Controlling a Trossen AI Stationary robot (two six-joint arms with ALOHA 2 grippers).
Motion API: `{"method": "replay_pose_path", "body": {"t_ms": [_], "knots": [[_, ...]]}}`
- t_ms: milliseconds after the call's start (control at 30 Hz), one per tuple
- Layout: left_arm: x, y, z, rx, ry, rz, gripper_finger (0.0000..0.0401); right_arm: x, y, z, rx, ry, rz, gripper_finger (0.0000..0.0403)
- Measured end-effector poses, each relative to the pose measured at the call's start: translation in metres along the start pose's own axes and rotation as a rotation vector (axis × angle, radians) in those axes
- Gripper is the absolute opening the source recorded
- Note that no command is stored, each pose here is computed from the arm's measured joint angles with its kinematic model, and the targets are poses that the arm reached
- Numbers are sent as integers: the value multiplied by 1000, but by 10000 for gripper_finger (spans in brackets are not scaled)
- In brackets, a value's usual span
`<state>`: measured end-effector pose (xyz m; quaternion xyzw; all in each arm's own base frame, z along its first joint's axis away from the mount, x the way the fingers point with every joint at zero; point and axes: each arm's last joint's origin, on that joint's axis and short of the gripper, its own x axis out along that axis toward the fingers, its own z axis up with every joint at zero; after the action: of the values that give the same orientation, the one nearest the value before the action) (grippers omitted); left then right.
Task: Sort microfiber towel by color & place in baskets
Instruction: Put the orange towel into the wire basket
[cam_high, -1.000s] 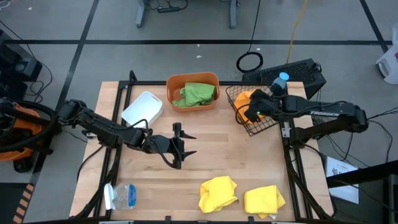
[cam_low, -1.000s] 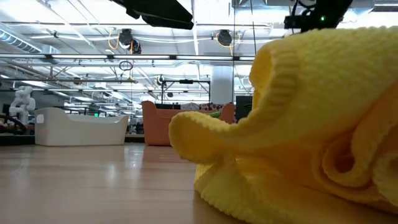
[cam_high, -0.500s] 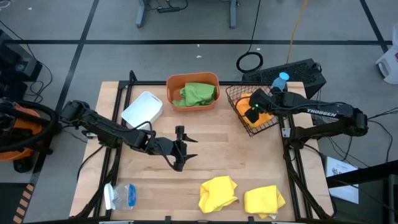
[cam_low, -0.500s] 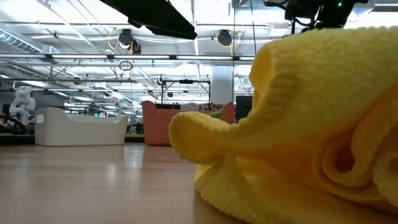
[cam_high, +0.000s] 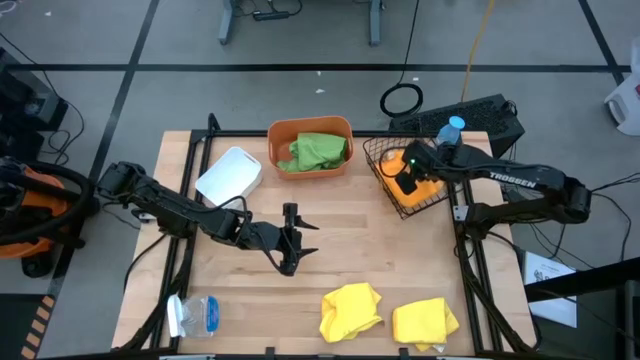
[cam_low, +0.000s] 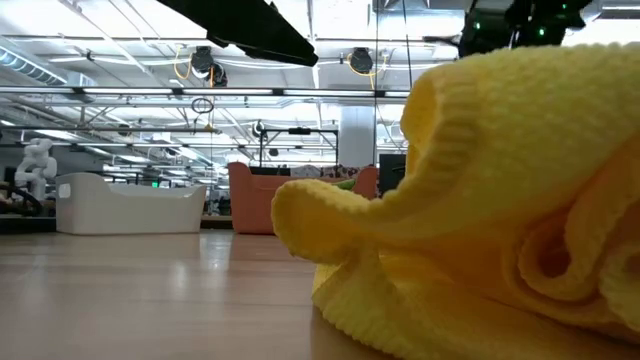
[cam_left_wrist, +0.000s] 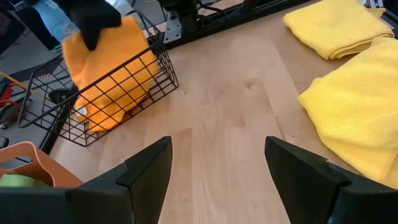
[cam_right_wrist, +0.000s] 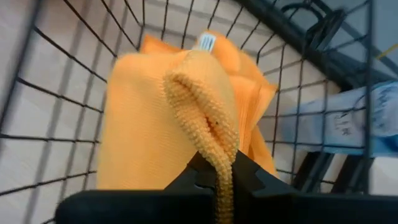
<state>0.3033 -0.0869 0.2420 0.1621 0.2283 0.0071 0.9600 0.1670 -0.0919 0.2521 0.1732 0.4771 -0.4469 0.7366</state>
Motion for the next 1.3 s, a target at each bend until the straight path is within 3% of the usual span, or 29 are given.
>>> {"method": "replay_pose_path", "body": {"t_ms": [300,700,900,1133,1300], "knots": [[0,0,2,-9,-23,4,263,39,-4,-19,35,59,85,0],[0,0,2,-13,-20,3,263,51,-11,-27,62,89,82,12],[0,0,2,-12,-19,1,263,47,-11,-23,71,81,84,65],[0,-1,2,-12,-19,1,263,21,-17,-9,88,123,61,145],[0,-1,2,-12,-19,1,263,-6,-26,3,91,137,-35,199]]}}
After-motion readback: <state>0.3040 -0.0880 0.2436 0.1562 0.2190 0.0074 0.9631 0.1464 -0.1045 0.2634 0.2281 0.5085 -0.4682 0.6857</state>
